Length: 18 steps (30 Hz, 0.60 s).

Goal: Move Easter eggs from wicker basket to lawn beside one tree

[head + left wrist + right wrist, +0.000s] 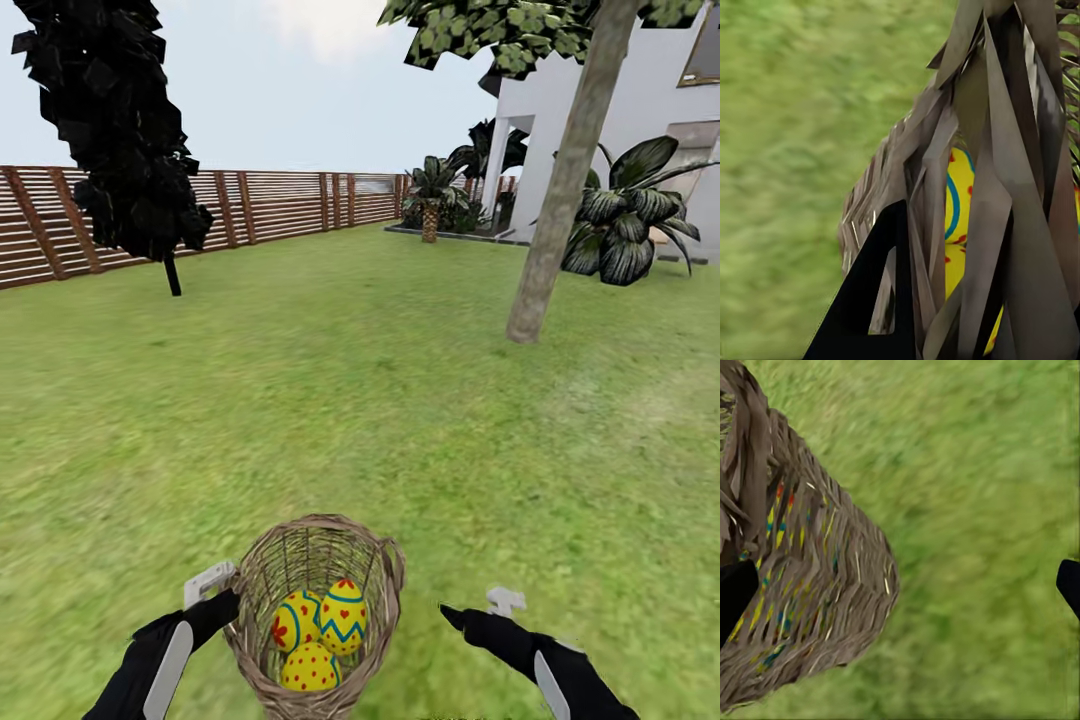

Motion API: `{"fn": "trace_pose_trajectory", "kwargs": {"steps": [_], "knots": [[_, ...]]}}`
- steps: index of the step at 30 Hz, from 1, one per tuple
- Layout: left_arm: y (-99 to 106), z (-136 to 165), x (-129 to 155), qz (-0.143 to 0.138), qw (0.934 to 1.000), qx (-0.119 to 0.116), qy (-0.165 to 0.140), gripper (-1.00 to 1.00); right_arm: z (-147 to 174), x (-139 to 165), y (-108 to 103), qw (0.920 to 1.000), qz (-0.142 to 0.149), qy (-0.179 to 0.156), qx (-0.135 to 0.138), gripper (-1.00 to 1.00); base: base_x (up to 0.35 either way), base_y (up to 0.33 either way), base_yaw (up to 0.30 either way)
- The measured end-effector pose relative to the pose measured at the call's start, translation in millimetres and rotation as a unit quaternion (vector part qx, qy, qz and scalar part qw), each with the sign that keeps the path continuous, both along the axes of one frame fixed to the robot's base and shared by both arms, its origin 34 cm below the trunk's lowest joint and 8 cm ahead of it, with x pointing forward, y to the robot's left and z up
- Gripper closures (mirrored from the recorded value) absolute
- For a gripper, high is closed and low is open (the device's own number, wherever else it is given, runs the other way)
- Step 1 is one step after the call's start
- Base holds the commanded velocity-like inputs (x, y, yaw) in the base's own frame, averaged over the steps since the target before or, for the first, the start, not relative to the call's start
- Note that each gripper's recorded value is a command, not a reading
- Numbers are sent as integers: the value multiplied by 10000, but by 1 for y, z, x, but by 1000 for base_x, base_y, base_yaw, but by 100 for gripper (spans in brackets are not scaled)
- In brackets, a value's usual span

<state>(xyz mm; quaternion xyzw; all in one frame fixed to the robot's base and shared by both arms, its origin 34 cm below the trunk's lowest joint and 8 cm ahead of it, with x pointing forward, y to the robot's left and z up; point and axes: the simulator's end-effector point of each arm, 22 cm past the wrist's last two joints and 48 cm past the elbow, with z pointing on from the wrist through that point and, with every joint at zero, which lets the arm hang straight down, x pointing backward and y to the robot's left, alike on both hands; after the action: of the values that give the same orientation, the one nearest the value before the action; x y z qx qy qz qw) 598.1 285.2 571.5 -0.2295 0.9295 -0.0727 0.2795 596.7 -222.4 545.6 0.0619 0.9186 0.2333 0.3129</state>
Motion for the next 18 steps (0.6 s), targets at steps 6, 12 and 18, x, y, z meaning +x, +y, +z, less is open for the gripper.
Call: {"fn": "trace_pose_trajectory", "kwargs": {"steps": [6,12,18], "knots": [[0,10,1,3,10000,-13,5,100,-22,-18,-25,9964,-436,-154,-714,-100,0,0,-283],[0,21,1,0,10000,-5,16,100,-18,-26,-17,9969,-421,-51,-662,-100,0,0,-283],[-2,31,1,2,10000,-20,19,100,-9,-27,-16,9970,-418,-31,-656,-100,0,0,-283]]}}
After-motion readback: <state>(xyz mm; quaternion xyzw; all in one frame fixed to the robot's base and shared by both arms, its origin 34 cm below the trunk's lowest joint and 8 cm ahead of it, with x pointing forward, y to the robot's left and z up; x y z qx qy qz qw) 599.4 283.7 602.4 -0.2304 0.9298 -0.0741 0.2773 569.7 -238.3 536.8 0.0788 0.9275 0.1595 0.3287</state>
